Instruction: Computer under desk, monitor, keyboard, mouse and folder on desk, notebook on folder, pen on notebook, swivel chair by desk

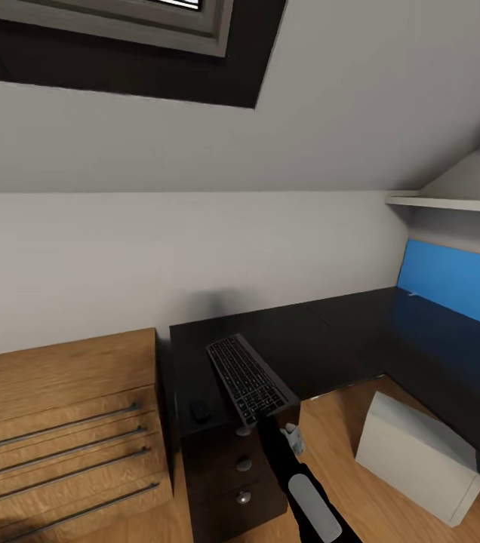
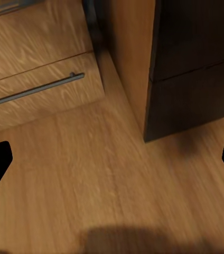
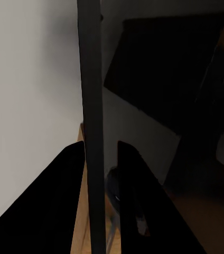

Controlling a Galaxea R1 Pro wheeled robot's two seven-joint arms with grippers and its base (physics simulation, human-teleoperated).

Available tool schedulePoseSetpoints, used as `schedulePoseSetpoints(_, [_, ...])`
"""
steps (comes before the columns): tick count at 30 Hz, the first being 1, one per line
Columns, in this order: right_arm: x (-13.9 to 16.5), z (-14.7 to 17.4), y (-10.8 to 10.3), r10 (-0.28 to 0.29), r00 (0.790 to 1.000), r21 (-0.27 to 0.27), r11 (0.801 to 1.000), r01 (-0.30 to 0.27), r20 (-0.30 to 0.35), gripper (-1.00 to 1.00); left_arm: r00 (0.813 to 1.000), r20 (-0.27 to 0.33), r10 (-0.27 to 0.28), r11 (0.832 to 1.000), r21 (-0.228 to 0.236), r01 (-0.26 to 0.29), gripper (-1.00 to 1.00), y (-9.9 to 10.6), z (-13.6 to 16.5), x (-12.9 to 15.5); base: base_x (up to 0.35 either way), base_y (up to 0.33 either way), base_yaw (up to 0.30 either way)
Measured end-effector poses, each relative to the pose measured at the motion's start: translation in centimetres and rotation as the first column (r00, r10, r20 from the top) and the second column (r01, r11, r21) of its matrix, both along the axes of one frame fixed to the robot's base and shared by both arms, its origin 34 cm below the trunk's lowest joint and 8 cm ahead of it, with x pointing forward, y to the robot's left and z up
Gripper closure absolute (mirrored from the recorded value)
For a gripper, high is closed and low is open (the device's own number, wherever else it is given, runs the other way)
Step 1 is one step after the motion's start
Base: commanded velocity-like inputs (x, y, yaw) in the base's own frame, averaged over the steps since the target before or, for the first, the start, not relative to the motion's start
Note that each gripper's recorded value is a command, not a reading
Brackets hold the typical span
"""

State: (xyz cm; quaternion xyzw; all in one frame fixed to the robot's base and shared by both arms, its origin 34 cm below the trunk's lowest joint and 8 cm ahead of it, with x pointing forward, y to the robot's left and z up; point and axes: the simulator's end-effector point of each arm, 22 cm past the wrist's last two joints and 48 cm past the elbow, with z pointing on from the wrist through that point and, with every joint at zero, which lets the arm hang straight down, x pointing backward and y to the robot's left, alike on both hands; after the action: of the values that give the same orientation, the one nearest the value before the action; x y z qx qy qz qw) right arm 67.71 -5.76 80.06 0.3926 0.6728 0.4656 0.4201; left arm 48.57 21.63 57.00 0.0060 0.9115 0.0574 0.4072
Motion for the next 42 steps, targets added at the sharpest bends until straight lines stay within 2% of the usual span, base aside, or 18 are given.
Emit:
schedulePoseSetpoints(13, [0.0,-0.1,0.0,0.001,1.000,0.004,1.000,-0.001,0.000,1.00,1.000,-0.002,0.000,1.000,0.000,0.000,-1.00,0.0,-0.1,0.0,0.044,0.015,0.000])
schedulePoseSetpoints(14, [0.0,-0.1,0.0,0.001,1.000,0.004,1.000,-0.001,0.000,-1.00,1.000,-0.002,0.000,1.000,0.000,0.000,-1.00,0.0,-0.1,0.0,0.001,0.000,0.000])
schedulePoseSetpoints(15, [-0.2,-0.7,-0.1,-0.003,1.000,-0.003,1.000,0.003,-0.027,-1.00,1.000,-0.002,0.000,1.000,0.000,0.000,-1.00,0.0,-0.1,0.0,0.000,0.000,0.000])
schedulePoseSetpoints(27, [-0.1,-0.7,-0.2,-0.007,1.000,-0.003,1.000,0.007,-0.027,-1.00,1.000,-0.002,0.000,1.000,0.001,0.000,-1.00,0.1,-0.1,0.0,-0.003,0.000,0.000])
schedulePoseSetpoints(35, [-0.1,-0.9,-0.3,-0.009,1.000,-0.004,1.000,0.009,-0.030,-1.00,1.000,-0.006,0.008,1.000,0.001,-0.008,-1.00,0.3,-0.2,-0.1,-0.275,-0.027,0.000])
schedulePoseSetpoints(42, [-0.1,-1.1,-0.6,-0.017,0.999,-0.005,1.000,0.017,-0.035,-1.00,1.000,-0.004,0.014,1.000,0.003,-0.014,-1.00,0.5,-0.1,-0.1,-0.241,-0.206,0.000])
